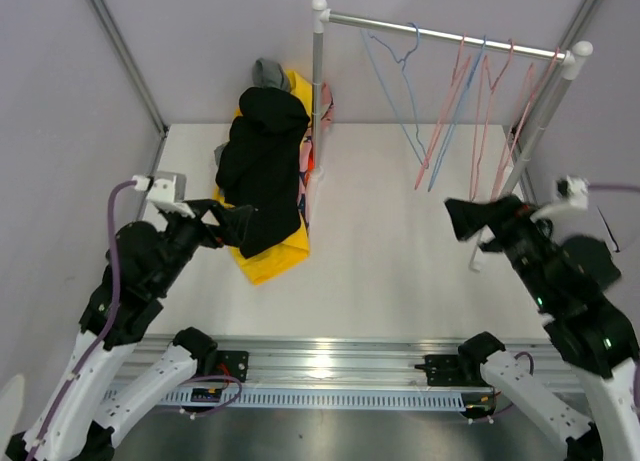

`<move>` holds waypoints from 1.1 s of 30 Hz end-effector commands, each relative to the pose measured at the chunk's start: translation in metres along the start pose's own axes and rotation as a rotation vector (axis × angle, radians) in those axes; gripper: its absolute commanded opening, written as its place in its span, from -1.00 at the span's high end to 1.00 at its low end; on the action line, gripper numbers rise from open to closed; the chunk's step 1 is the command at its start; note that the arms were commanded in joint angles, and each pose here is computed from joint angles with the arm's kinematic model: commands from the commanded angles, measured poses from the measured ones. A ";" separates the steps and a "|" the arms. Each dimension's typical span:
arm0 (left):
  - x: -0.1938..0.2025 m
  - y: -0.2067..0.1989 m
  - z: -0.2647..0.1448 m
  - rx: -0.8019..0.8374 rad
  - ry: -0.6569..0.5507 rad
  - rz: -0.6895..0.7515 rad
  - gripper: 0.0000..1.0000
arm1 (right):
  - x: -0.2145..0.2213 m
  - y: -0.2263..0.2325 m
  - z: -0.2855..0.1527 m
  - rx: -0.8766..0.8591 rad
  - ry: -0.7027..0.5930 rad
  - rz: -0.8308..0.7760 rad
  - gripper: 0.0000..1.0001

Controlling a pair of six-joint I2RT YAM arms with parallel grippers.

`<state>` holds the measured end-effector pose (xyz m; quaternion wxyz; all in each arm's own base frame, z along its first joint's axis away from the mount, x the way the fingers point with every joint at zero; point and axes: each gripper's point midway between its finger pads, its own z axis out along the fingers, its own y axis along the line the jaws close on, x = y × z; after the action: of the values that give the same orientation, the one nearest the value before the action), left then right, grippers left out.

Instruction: Remove the shorts from the hanger

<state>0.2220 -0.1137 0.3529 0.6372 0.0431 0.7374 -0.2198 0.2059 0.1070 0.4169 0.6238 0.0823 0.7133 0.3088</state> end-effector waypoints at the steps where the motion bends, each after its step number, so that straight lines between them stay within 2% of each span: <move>1: -0.004 0.034 -0.023 -0.161 -0.055 0.030 -0.98 | 0.000 -0.033 -0.049 0.077 -0.104 0.043 -0.99; 5: -0.004 0.056 -0.037 -0.268 -0.066 0.075 -0.98 | 0.005 -0.062 -0.084 0.170 -0.122 0.036 -0.99; 10: 0.008 0.086 -0.050 -0.417 -0.055 0.106 -0.98 | 0.017 -0.083 -0.094 0.248 -0.112 0.029 -0.99; 12: 0.017 0.086 -0.047 -0.399 -0.051 0.130 -0.99 | 0.031 -0.095 -0.093 0.265 -0.118 0.030 -0.99; 13: 0.031 0.087 -0.046 -0.382 -0.044 0.135 -0.98 | 0.029 -0.093 -0.097 0.227 -0.162 0.048 -0.99; 14: 0.031 0.080 -0.044 -0.337 -0.062 0.126 -0.98 | 0.045 -0.096 -0.089 0.210 -0.133 0.042 -0.99; 18: 0.036 0.075 -0.047 -0.278 -0.124 0.103 -0.98 | 0.043 -0.082 -0.095 0.097 -0.173 -0.002 -0.98; 22: 0.040 0.093 -0.056 -0.367 -0.174 0.077 -0.98 | 0.043 -0.091 -0.092 0.145 -0.162 -0.050 -0.99; 27: 0.049 0.096 -0.053 -0.379 -0.144 0.086 -0.98 | 0.046 -0.086 -0.076 0.137 -0.136 -0.073 -0.99; 30: 0.059 0.083 -0.042 -0.312 -0.069 0.085 -0.98 | 0.047 -0.087 -0.070 0.148 -0.112 -0.119 -0.99; 33: 0.088 0.073 -0.029 -0.255 0.012 0.018 -0.98 | 0.044 -0.093 -0.071 0.183 -0.121 -0.141 -0.99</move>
<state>0.2005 -0.0345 0.2702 0.6650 -0.0399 0.7419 -0.0759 0.1524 0.0356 0.3181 0.6549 0.1130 0.7184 0.2056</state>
